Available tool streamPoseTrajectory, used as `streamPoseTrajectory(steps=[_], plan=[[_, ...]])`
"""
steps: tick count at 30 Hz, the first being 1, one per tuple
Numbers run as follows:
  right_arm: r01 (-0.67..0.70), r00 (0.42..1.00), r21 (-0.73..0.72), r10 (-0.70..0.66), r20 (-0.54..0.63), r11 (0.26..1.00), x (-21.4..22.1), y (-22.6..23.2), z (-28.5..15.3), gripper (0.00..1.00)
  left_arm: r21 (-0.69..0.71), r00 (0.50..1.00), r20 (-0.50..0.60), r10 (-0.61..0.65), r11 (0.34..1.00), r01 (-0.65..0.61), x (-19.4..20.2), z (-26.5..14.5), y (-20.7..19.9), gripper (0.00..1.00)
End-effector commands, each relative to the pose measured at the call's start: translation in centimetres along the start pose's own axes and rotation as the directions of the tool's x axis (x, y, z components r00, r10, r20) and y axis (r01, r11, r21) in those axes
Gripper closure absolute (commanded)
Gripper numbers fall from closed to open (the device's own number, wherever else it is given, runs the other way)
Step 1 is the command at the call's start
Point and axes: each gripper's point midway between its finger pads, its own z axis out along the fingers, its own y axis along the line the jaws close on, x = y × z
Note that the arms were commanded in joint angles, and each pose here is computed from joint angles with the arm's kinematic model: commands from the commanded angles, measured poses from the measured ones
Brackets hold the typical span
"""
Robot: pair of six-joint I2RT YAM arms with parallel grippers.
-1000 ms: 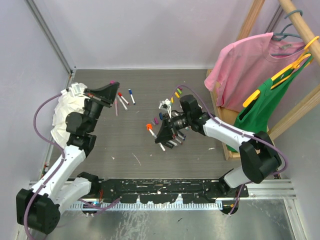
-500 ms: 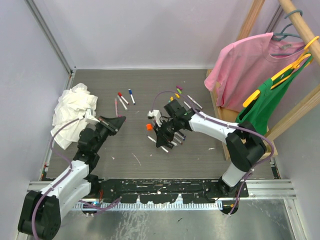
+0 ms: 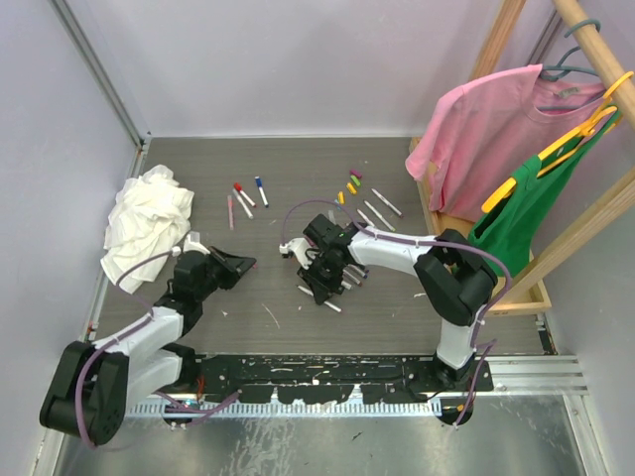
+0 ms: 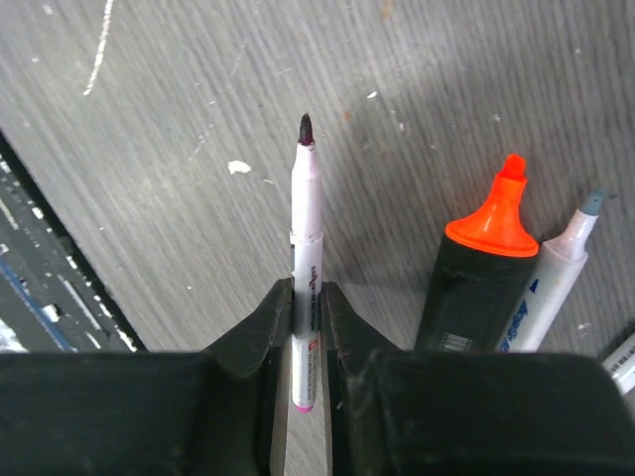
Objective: Open the pen caps
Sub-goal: Place the pen at the center of the board.
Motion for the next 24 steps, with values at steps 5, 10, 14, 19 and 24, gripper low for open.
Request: streamPoseTrajectory(steps=[5,10,14,19,24], plan=[[-0.002,1.000,0.115,0.004,-0.015,0.993,-1.2,-1.4,0.2,0.88,0.022,0.997,-0.062,-0.043,0.999,0.045,0.5,1.9,-1.7,1.00],[-0.001,0.999,0.158,0.006,-0.033,0.988,-1.0,-2.2,0.3,0.83,-0.003,0.995,-0.082,-0.049,0.999,0.049,1.4,2.9,-1.3,1.00],[-0.004,0.999,0.167,0.012,-0.046,0.986,-0.8,-2.5,0.4,0.78,-0.030,0.993,-0.105,-0.048,0.999,0.045,2.3,3.7,-1.2,1.00],[-0.002,0.999,0.167,0.010,-0.049,0.986,-0.9,-2.5,0.3,0.71,-0.090,0.987,-0.143,-0.068,0.994,0.056,3.6,4.9,-0.1,1.00],[0.001,0.999,0.161,0.007,-0.045,0.987,-1.0,-2.3,0.2,0.64,-0.144,0.983,-0.165,-0.084,0.988,0.060,4.4,5.7,0.8,1.00]])
